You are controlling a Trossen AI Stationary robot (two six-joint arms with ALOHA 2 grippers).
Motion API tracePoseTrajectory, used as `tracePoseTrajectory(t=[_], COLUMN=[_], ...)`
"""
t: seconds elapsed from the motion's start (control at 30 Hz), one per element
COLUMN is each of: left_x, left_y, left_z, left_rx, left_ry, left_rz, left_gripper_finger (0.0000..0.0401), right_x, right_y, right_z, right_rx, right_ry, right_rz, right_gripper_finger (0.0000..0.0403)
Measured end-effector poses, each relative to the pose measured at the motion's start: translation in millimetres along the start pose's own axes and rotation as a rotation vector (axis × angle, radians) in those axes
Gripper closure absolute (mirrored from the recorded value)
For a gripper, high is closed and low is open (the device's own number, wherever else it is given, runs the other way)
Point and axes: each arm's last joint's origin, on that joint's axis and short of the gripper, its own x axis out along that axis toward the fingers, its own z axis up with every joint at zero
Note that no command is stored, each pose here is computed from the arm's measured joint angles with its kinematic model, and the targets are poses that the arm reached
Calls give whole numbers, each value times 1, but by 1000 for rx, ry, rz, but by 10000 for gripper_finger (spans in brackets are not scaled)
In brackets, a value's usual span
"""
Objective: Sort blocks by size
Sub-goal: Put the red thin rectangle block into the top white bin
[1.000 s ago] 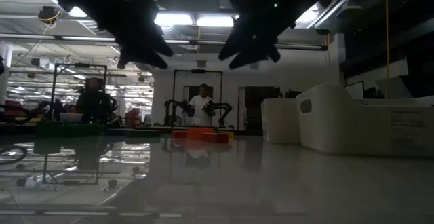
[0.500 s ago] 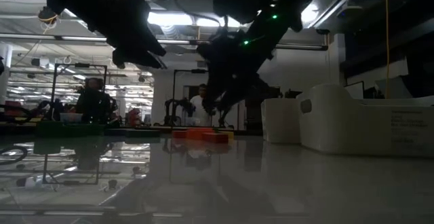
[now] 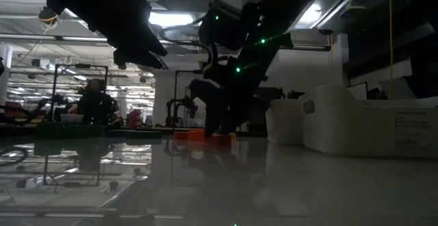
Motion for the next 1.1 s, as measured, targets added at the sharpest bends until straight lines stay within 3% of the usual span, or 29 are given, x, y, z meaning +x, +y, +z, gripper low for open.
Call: tracePoseTrajectory(t=[0.1, 0.33, 0.5, 0.63, 0.83, 1.0, 1.1], left_x=[0, 0, 0, 0, 0, 0, 0], left_y=[0, 0, 0, 0, 0, 0, 2], left_z=[0, 0, 0, 0, -1, -1, -5], left_rx=[0, 1, 0, 0, -4, -4, 1], left_ry=[0, 0, 1, 2, 6, 14, 53], left_rz=[0, 0, 0, 0, 2, 4, 19], left_gripper_finger=[182, 182, 182, 182, 182, 182, 182], right_x=[4, 5, 5, 0, -31, -71, -99], right_y=[-3, -3, -2, -2, -3, -17, -29], right_z=[-5, -6, -7, -5, 5, 10, 11], right_rx=[11, 13, 2, -92, -157, -184, -197], right_ry=[22, 48, 61, 78, 107, 159, 190], right_rz=[-49, -30, -10, 18, 134, 96, 61], right_gripper_finger=[191, 202, 261, 303, 303, 274, 280])
